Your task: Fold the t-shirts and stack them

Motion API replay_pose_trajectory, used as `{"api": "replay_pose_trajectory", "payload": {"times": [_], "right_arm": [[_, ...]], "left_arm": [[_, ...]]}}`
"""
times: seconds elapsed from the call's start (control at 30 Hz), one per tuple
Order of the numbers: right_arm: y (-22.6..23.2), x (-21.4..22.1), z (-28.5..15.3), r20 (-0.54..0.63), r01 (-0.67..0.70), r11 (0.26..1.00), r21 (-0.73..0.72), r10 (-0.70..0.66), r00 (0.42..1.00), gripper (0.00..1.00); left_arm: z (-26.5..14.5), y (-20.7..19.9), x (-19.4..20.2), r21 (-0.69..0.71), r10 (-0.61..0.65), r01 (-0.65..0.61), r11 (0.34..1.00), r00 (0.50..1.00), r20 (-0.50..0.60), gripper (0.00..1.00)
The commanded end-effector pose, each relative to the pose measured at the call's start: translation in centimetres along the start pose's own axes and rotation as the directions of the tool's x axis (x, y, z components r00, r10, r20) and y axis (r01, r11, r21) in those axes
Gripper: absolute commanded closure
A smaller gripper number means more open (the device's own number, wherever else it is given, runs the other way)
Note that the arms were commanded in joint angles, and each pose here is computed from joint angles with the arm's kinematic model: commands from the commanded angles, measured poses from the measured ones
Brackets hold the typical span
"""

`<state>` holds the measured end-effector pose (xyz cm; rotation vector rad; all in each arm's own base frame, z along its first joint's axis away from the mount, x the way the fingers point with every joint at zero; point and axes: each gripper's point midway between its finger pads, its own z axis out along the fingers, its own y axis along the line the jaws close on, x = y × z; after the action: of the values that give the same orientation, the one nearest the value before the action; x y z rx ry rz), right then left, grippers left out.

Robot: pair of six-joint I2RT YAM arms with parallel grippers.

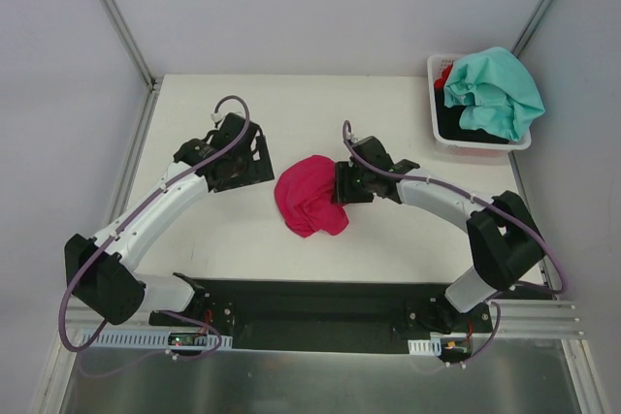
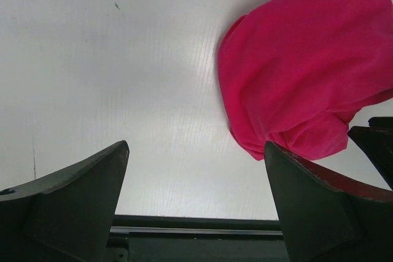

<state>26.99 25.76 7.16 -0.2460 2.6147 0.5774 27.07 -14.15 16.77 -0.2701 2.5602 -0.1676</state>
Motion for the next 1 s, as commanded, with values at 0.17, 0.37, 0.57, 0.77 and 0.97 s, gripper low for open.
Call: {"api": "replay_pose_trajectory", "payload": {"times": [0.17, 0.37, 0.57, 0.77, 0.97], "right_arm": [[3.6, -2.7, -0.7, 0.054, 0.014, 0.992, -0.127, -0.008, 0.999, 0.5], [3.6, -1.2, 0.1, 0.027, 0.011, 0.992, -0.129, -0.007, 1.0, 0.51], [4.7, -0.1, 1.8, -0.001, 0.014, 0.989, -0.149, -0.014, 1.0, 0.55], [6.3, 0.4, 2.3, -0.012, 0.021, 0.985, -0.169, -0.023, 1.0, 0.62], [6.5, 0.5, 1.6, -0.01, 0.038, 0.987, -0.156, -0.04, 0.999, 0.97]], "left_arm": [[-0.3, 0.5, 0.3, 0.022, -0.009, 0.009, 1.0, 1.0, -0.013, 0.09], [-0.1, 0.5, 0.5, 0.019, -0.017, 0.018, 1.0, 1.0, -0.017, 0.09], [-0.4, 0.8, 0.6, 0.02, -0.019, 0.019, 1.0, 1.0, -0.01, 0.09], [-0.6, 1.0, 0.8, 0.021, -0.018, 0.018, 1.0, 1.0, -0.005, 0.09], [-0.6, 1.2, 0.9, 0.021, -0.018, 0.018, 1.0, 1.0, -0.003, 0.09]]}}
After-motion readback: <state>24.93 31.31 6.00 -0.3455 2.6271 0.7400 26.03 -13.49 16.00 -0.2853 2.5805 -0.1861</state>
